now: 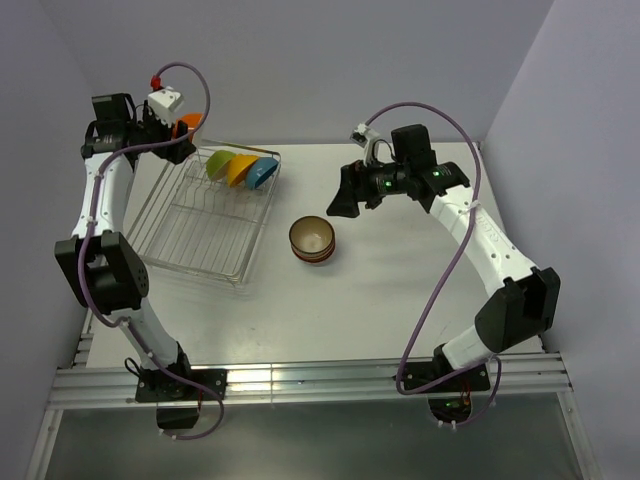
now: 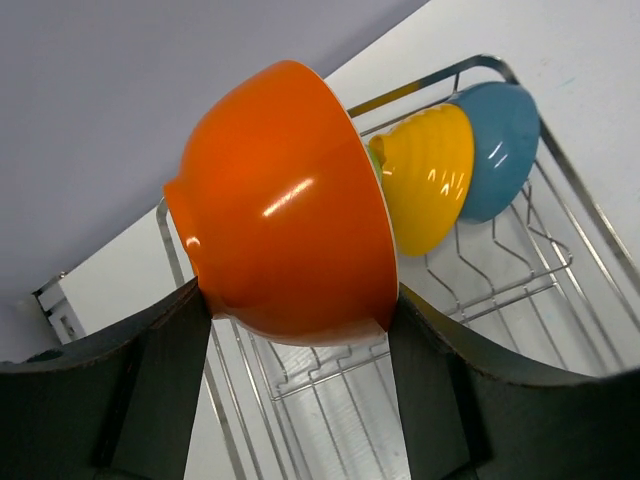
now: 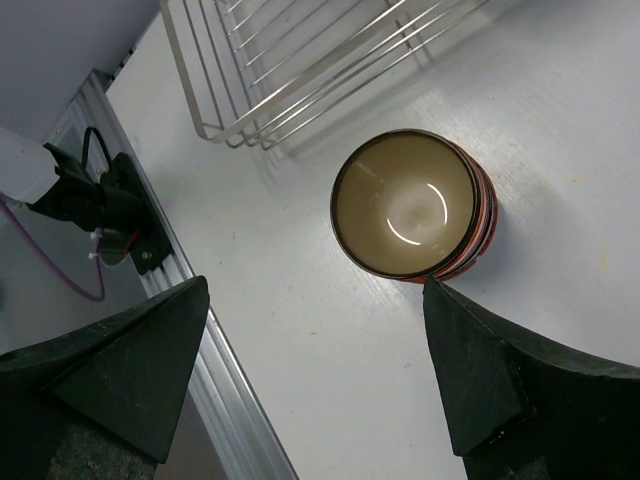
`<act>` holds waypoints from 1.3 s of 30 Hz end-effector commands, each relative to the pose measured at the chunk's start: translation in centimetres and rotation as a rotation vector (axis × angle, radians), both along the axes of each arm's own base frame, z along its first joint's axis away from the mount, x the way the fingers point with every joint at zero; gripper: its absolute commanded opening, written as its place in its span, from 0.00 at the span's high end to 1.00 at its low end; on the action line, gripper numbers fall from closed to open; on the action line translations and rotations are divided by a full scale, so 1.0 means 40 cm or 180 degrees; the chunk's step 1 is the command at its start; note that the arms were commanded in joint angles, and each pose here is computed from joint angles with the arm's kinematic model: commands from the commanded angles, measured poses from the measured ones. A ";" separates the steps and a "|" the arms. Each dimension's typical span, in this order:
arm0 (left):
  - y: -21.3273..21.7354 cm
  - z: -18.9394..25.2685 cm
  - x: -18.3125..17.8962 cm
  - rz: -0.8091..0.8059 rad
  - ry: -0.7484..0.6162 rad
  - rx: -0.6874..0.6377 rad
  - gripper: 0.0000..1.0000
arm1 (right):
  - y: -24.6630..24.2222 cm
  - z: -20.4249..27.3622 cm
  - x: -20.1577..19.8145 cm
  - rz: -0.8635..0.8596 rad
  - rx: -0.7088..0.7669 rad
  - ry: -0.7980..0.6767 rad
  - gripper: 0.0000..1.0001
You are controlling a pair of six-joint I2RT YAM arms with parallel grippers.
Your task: Load the bowls into the dish rack
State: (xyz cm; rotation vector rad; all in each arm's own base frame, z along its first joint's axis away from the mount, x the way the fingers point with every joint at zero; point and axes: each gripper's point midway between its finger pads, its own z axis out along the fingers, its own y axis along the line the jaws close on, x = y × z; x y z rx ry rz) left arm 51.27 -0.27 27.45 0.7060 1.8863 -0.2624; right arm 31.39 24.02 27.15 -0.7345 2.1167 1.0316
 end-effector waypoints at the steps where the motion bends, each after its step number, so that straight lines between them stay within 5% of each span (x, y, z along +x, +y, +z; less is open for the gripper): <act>1: 0.015 0.014 0.038 -0.0140 -0.0344 0.0337 1.00 | 0.004 0.030 0.007 0.0091 0.0059 -0.0085 0.06; 39: 0.074 -0.225 0.161 -0.0300 -0.0067 0.0819 0.95 | -0.001 -0.061 0.015 0.0086 -0.0115 0.0138 0.05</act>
